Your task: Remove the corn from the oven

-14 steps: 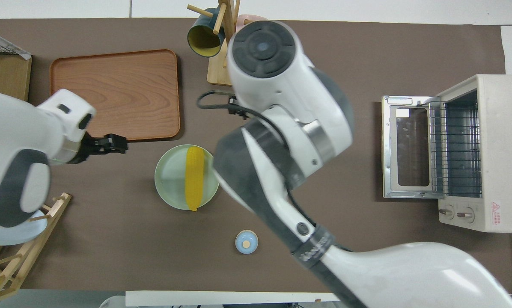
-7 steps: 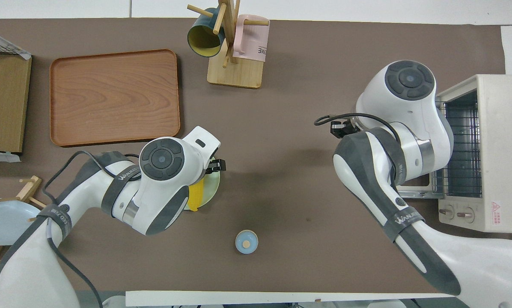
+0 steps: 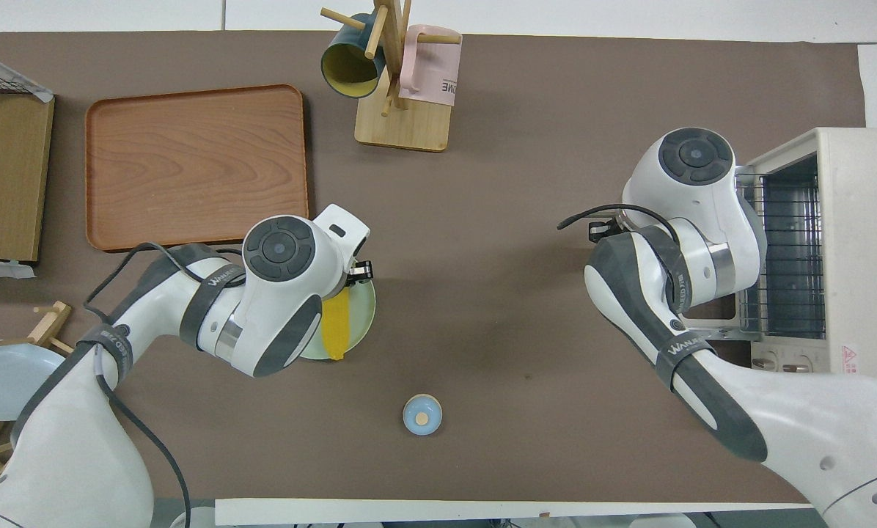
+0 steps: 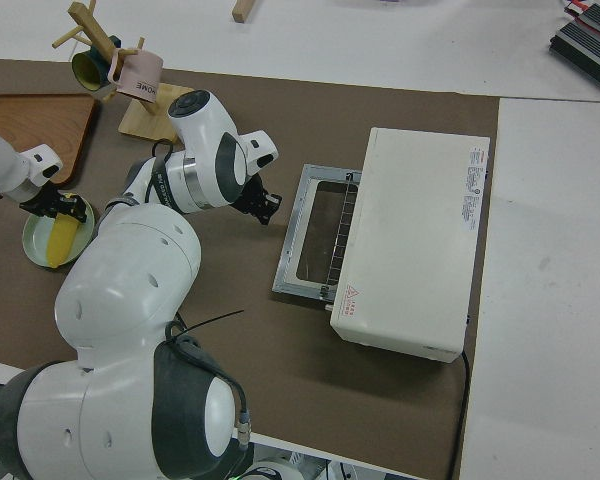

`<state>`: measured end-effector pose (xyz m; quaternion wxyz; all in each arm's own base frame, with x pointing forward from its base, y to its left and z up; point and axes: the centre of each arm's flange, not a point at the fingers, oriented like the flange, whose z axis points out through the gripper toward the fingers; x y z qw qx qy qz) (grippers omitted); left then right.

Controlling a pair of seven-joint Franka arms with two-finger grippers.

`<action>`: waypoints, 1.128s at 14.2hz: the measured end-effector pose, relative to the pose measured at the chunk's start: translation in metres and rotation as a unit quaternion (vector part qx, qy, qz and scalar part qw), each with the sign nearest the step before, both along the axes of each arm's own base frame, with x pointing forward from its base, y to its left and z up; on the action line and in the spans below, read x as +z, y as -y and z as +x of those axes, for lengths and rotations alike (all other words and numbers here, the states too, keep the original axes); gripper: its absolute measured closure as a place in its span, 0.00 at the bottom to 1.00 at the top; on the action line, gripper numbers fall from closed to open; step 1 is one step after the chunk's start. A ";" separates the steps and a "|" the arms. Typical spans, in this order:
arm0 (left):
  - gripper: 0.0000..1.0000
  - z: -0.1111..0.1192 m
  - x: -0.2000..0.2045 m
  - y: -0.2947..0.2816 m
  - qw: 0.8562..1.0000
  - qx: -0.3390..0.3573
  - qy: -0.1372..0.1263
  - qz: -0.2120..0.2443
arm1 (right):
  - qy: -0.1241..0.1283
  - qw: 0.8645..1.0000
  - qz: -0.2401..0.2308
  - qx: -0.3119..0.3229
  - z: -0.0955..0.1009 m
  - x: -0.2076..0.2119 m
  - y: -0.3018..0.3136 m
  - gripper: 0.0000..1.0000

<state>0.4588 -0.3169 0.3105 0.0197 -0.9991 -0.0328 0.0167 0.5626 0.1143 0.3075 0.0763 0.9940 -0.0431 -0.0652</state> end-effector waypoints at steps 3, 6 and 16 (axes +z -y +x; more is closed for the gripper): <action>0.54 0.059 0.057 -0.050 1.000 -0.007 0.006 -0.003 | -0.005 1.000 -0.026 0.011 0.001 -0.009 0.015 0.99; 0.54 0.135 0.081 -0.155 0.999 -0.021 0.040 -0.006 | -0.013 0.998 -0.051 0.024 0.001 -0.016 0.026 0.99; 0.00 0.219 0.115 -0.193 0.997 -0.068 0.025 0.019 | -0.082 0.986 -0.080 0.122 0.019 0.067 0.036 0.99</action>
